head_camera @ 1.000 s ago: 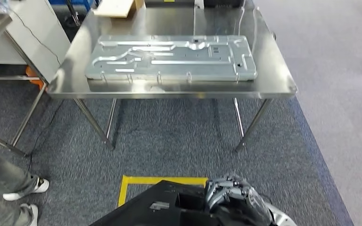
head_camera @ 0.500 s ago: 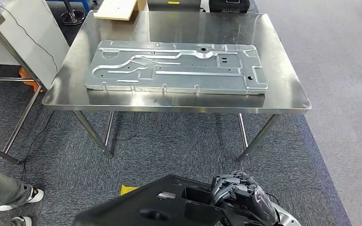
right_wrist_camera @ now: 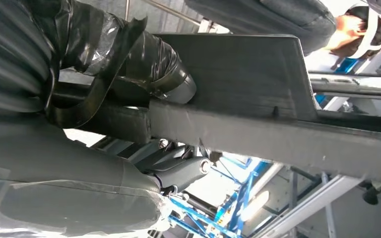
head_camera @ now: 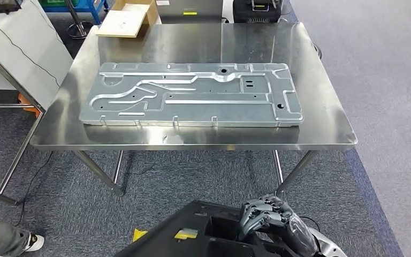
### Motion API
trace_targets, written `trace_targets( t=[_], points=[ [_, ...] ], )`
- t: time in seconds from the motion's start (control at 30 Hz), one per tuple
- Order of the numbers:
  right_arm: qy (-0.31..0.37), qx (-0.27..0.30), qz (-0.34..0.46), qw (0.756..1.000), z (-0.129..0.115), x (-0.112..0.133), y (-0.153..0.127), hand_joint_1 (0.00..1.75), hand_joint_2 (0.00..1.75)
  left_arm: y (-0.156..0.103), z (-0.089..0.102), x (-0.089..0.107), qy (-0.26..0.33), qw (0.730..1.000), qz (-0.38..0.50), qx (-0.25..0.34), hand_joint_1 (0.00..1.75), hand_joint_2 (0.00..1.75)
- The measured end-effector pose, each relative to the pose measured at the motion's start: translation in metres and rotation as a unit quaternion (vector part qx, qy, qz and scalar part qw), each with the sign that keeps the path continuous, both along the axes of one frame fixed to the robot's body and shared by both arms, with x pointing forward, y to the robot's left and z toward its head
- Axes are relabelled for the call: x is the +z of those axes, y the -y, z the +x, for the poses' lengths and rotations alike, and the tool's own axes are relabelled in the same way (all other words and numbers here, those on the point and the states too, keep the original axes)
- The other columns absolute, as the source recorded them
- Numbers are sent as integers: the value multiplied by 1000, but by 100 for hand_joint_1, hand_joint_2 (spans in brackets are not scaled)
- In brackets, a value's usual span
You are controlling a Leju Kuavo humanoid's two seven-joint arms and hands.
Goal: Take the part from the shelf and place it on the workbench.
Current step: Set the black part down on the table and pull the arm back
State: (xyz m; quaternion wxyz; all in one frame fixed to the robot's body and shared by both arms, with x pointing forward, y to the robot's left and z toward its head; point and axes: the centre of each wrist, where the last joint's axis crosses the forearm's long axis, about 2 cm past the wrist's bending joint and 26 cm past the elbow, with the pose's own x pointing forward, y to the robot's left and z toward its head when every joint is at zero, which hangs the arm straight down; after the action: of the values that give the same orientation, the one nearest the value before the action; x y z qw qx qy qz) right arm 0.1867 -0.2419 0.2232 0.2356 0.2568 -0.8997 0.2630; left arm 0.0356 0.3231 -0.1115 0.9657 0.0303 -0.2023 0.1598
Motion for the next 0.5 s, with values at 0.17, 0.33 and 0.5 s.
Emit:
trace_targets(
  t=[0.17, 0.33, 0.5],
  points=[
    [2, -1, -2, 1000, 0, 0, 0, 175, 175, -1, -5, 0, -4, 1000, 1, 0, 0, 0],
    [5, 1, -2, 1000, 0, 0, -1, 175, 175, -3, -6, 0, -5, 1000, 3, 1, 0, 0],
    [10, 1, -4, 1000, 0, 1, 0, 175, 175, -3, -2, 0, 0, 1000, 3, 1, 0, 0]
  ],
)
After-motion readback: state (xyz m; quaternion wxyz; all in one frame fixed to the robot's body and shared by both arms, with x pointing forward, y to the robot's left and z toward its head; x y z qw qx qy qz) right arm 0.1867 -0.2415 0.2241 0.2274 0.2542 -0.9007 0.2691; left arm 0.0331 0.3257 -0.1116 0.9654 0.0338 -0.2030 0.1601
